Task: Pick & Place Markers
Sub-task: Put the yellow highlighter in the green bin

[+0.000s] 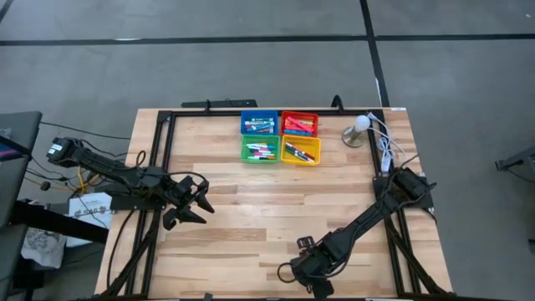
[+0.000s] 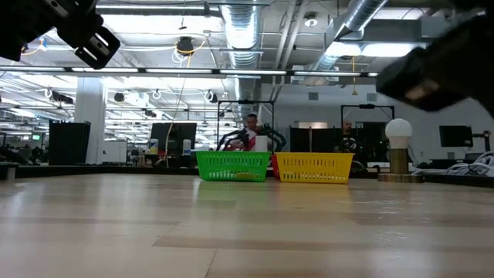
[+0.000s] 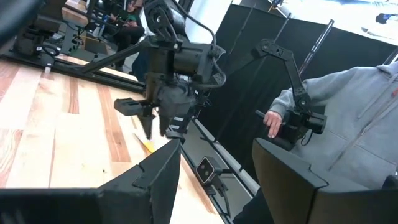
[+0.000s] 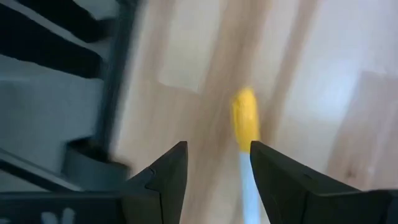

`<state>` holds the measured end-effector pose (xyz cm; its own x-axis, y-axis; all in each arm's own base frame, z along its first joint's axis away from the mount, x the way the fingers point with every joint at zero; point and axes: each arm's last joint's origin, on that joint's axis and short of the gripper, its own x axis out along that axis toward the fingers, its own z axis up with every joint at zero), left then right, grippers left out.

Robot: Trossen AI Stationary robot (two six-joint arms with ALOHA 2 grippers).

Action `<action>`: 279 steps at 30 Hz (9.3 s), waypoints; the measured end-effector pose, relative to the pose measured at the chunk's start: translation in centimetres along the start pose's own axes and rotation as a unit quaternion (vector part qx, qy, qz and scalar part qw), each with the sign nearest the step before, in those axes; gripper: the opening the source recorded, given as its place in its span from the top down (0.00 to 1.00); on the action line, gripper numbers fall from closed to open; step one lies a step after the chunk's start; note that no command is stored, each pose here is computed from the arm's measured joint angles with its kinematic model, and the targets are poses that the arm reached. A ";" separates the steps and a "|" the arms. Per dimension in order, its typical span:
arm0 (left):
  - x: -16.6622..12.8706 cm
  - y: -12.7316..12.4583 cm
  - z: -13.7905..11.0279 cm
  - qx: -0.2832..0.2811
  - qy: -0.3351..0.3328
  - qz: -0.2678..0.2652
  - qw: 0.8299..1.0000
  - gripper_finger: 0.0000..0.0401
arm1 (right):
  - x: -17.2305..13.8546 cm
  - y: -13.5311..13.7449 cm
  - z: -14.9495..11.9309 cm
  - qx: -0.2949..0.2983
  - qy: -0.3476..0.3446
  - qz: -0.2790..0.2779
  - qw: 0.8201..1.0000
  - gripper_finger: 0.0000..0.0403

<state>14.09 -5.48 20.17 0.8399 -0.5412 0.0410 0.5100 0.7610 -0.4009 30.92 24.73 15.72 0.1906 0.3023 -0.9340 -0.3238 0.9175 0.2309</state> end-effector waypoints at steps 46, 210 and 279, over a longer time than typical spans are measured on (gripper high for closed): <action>0.0 -0.2 0.1 0.004 -0.002 -0.022 1.000 0.50 | 2.3 -8.2 3.0 0.175 -0.086 -0.122 0.973 0.92; 7.0 2.3 4.4 0.028 -0.222 0.161 0.961 0.91 | -21.4 -18.9 7.5 0.124 -0.569 -0.018 0.813 0.57; 7.2 24.7 9.5 0.026 0.281 0.351 0.893 0.91 | -19.1 -14.0 -21.8 0.100 -0.708 -0.115 0.689 0.73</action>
<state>34.51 12.82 19.31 0.7376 -0.0071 -0.6752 -0.0854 0.9909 -0.1037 11.59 0.52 24.37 0.9752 -0.0376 0.2182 -0.0273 0.9575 0.2871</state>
